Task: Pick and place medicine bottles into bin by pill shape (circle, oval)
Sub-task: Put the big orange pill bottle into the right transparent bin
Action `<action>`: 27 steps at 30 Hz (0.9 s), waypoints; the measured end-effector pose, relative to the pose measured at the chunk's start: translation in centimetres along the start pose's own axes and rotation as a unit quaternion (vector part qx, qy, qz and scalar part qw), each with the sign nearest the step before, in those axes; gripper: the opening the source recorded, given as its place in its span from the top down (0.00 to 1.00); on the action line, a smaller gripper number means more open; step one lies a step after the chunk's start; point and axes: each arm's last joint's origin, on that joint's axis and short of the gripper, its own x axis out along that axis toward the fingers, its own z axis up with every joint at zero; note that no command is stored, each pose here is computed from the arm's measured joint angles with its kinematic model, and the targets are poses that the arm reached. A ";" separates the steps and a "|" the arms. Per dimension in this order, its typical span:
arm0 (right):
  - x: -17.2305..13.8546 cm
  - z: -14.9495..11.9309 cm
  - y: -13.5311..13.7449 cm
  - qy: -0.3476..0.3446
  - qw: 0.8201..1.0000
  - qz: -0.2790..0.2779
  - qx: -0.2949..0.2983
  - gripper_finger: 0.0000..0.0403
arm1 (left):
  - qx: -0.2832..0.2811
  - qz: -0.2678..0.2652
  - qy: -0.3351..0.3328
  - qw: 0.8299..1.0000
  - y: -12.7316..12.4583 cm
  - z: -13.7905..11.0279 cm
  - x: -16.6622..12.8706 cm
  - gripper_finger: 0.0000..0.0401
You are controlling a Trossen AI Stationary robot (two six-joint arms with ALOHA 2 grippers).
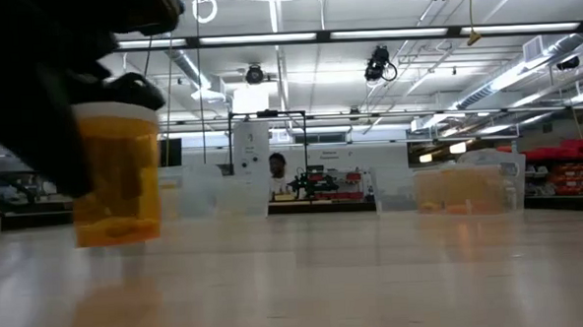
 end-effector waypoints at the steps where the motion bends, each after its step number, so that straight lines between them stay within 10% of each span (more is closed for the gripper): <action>1: 0.0 0.0 0.0 0.000 1.000 0.000 0.000 0.42 | 0.009 0.007 -0.003 1.000 0.4 0.3 0.1 0.48; 27: 0.0 0.1 0.0 -0.005 1.000 -0.002 -0.004 0.42 | 0.057 0.099 -0.146 0.983 15.6 8.4 1.6 0.50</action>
